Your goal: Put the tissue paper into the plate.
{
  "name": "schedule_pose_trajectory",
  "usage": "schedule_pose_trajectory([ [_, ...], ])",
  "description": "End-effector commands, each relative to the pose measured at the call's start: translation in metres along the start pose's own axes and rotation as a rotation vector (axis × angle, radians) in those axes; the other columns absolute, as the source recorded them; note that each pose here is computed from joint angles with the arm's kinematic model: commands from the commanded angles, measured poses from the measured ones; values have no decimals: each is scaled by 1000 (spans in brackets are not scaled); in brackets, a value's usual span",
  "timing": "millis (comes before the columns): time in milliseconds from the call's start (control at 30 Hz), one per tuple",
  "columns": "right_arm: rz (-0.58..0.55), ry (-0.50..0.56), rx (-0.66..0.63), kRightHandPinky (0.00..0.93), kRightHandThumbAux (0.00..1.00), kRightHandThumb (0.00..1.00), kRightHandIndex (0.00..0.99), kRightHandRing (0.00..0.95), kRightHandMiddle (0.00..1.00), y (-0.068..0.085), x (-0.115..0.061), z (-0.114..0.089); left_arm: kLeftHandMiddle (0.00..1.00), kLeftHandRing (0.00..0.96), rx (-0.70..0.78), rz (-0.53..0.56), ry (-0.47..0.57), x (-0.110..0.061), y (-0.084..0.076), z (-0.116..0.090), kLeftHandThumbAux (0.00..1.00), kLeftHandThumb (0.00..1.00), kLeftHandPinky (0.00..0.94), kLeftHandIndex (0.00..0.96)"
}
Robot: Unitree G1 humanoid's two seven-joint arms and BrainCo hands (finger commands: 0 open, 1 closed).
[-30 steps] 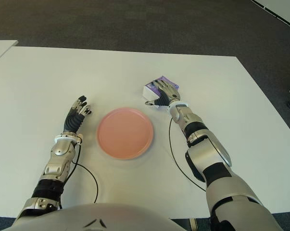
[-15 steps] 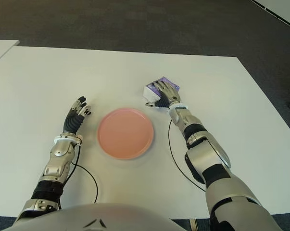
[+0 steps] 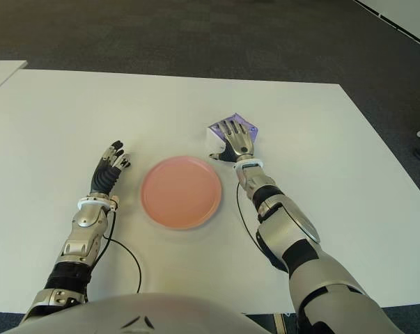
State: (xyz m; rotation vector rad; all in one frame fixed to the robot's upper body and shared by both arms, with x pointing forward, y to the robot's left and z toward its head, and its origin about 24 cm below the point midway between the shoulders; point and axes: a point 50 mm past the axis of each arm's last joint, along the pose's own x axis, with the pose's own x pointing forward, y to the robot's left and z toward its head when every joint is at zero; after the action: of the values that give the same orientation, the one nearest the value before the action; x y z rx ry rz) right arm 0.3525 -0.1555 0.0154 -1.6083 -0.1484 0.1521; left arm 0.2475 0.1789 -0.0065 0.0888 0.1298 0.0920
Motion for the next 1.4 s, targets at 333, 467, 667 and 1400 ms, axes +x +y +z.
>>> schedule_pose_trajectory([
  [333,415,9,-150,0,596,255,0,18,56,81,-62,0,22,0,-20,-10,116,-11,-1,-21,486,0,0,1],
  [467,410,9,-157,0,582,253,0,15,55,79,-61,0,15,0,-21,-10,118,-11,-1,-21,487,0,0,0],
  [667,392,12,-162,0,564,232,0,12,52,75,-57,-3,9,0,-29,-9,122,-11,-1,-21,485,0,0,0],
  [1400,273,159,90,697,694,700,416,690,691,71,-56,-3,8,0,-38,-13,115,-11,-1,-20,493,0,0,2],
])
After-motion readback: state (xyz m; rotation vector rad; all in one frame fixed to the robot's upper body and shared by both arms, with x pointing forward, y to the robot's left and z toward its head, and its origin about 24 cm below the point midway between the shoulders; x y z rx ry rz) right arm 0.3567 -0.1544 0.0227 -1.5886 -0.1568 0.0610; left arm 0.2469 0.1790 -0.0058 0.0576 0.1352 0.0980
